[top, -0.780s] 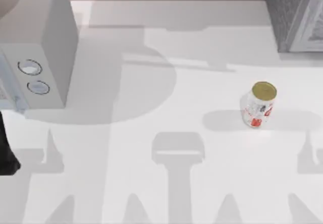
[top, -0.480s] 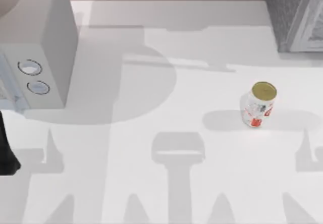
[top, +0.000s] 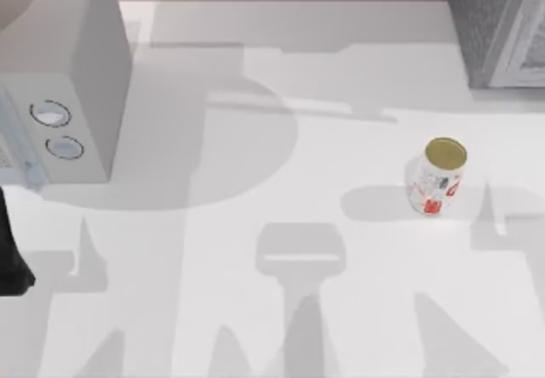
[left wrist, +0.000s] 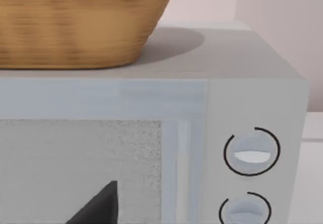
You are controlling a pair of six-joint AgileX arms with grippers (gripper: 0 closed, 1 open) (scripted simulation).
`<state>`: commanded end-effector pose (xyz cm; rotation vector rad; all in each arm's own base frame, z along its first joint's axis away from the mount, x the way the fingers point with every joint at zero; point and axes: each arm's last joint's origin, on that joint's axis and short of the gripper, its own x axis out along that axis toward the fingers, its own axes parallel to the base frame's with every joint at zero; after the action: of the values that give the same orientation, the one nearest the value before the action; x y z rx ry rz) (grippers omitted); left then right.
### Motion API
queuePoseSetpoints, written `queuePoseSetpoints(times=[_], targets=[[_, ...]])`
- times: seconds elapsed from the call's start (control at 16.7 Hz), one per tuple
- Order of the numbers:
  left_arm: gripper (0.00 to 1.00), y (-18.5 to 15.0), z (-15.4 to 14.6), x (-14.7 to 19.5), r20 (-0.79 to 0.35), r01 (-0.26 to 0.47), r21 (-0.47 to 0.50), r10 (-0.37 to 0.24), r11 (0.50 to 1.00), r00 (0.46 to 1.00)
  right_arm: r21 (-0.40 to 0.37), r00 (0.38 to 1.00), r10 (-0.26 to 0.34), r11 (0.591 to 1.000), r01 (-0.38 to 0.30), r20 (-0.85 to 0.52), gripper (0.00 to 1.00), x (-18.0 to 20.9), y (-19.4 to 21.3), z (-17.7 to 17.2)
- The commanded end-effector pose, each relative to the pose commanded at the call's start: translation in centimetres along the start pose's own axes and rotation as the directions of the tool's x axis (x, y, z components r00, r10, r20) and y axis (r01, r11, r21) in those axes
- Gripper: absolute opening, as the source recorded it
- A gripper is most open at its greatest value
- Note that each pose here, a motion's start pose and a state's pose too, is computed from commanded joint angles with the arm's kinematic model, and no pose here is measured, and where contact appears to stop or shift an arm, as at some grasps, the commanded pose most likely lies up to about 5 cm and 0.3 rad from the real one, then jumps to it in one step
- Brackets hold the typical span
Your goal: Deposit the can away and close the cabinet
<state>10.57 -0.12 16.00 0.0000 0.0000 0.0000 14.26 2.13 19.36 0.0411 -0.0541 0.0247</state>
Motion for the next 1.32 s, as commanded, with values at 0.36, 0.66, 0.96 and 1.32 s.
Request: queuePoseSetpoints(times=[0.36,0.66,0.96,1.32], targets=[[1.0,0.0,0.0,0.0,0.0,0.0,0.0,0.0,1.0,1.0,0.012,1.0,-0.005,1.0,0.005,-0.031,1.0,5.0,3.8,-1.7],[1.0,0.0,0.0,0.0,0.0,0.0,0.0,0.0,1.0,1.0,0.004,0.997,-0.014,1.0,0.014,-0.081,1.0,7.5,7.8,-6.6],[1.0,0.0,0.0,0.0,0.0,0.0,0.0,0.0,1.0,1.0,-0.019,0.992,-0.028,0.999,0.026,-0.122,1.0,7.3,10.7,-12.6],[1.0,0.0,0.0,0.0,0.0,0.0,0.0,0.0,1.0,1.0,-0.04,0.989,-0.039,0.999,0.034,-0.145,1.0,5.9,11.8,-17.0]])
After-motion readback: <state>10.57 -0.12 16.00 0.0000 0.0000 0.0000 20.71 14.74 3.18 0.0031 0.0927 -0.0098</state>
